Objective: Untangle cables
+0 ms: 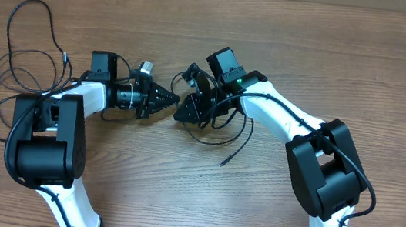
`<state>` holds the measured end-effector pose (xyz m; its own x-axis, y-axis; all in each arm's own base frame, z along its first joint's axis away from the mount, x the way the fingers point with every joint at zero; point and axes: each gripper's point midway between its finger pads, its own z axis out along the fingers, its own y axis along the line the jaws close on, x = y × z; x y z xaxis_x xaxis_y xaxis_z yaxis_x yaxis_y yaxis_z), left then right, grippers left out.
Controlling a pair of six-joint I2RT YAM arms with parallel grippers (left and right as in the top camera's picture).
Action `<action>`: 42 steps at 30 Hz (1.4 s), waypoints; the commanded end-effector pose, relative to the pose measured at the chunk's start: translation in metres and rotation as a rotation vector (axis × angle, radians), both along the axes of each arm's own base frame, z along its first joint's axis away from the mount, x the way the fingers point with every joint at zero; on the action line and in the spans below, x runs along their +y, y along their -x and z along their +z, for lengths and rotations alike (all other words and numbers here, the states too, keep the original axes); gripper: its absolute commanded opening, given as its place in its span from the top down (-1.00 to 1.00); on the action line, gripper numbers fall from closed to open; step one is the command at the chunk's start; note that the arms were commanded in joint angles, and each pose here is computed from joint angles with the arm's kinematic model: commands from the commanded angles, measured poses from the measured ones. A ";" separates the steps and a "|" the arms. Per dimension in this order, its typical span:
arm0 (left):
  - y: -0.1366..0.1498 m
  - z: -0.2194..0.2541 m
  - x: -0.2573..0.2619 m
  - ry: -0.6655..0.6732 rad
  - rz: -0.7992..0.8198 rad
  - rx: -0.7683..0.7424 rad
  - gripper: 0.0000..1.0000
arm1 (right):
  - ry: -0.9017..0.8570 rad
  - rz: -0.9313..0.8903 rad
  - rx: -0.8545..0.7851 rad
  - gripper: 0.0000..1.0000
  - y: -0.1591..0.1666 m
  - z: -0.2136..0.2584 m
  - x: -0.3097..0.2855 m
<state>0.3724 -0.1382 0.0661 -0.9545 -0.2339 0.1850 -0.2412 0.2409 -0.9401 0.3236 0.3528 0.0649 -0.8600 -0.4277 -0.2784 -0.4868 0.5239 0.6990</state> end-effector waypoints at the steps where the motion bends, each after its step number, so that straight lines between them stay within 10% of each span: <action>1: 0.001 -0.007 -0.001 -0.013 0.004 0.020 0.75 | -0.006 0.006 0.001 0.92 0.001 -0.001 0.001; 24: -0.004 0.011 -0.019 0.045 -0.067 -0.128 0.38 | -0.078 0.041 0.049 0.92 0.010 0.009 0.007; 42: -0.008 0.021 -0.020 0.078 -0.085 -0.202 0.56 | -0.036 0.021 0.021 0.92 0.005 0.003 0.004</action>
